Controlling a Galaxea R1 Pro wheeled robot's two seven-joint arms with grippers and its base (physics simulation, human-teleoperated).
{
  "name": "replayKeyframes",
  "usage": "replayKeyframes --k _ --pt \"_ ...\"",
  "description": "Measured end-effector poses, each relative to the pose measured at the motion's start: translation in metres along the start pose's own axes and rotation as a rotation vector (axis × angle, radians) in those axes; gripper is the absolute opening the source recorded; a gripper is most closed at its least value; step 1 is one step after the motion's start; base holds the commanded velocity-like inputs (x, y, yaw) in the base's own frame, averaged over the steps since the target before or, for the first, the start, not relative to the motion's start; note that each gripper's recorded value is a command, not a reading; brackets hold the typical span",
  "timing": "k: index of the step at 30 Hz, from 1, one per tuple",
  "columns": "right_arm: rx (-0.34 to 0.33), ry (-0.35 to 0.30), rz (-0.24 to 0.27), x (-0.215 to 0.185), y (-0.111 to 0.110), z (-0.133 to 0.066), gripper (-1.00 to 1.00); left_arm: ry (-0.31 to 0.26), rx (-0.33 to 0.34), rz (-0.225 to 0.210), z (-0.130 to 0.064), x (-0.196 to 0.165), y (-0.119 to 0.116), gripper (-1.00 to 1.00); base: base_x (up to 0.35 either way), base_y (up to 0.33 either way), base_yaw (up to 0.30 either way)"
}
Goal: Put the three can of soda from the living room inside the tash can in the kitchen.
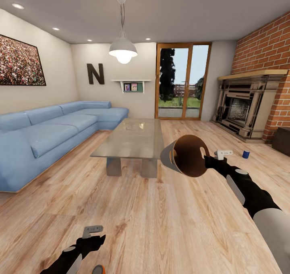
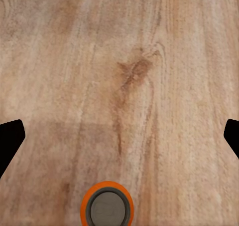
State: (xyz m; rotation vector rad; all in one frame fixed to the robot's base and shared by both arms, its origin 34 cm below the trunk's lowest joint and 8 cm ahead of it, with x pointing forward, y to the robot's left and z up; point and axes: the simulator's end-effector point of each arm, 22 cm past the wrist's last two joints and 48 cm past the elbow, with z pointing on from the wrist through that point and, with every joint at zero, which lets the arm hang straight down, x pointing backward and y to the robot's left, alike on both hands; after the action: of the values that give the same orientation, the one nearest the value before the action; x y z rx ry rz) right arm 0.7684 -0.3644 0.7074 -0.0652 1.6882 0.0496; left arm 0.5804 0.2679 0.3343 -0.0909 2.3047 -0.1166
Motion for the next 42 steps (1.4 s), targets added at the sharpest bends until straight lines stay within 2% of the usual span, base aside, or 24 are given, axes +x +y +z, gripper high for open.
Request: replayKeyframes --k 4,9,42 --pt "-0.006 -0.009 0.014 -0.002 -0.002 -0.001 -1.00 0.000 0.000 0.000 0.000 0.000 0.000 1.00 0.000 0.000 0.000" --pt "-0.030 -0.038 0.063 -0.004 -0.005 -0.010 -1.00 0.000 0.000 0.000 0.000 0.000 0.000 1.00 0.000 0.000 0.000" --pt "-0.032 -0.041 0.075 -0.001 -0.007 -0.013 -1.00 -0.003 0.000 -0.001 0.000 -0.001 0.000 1.00 0.000 0.000 0.000"
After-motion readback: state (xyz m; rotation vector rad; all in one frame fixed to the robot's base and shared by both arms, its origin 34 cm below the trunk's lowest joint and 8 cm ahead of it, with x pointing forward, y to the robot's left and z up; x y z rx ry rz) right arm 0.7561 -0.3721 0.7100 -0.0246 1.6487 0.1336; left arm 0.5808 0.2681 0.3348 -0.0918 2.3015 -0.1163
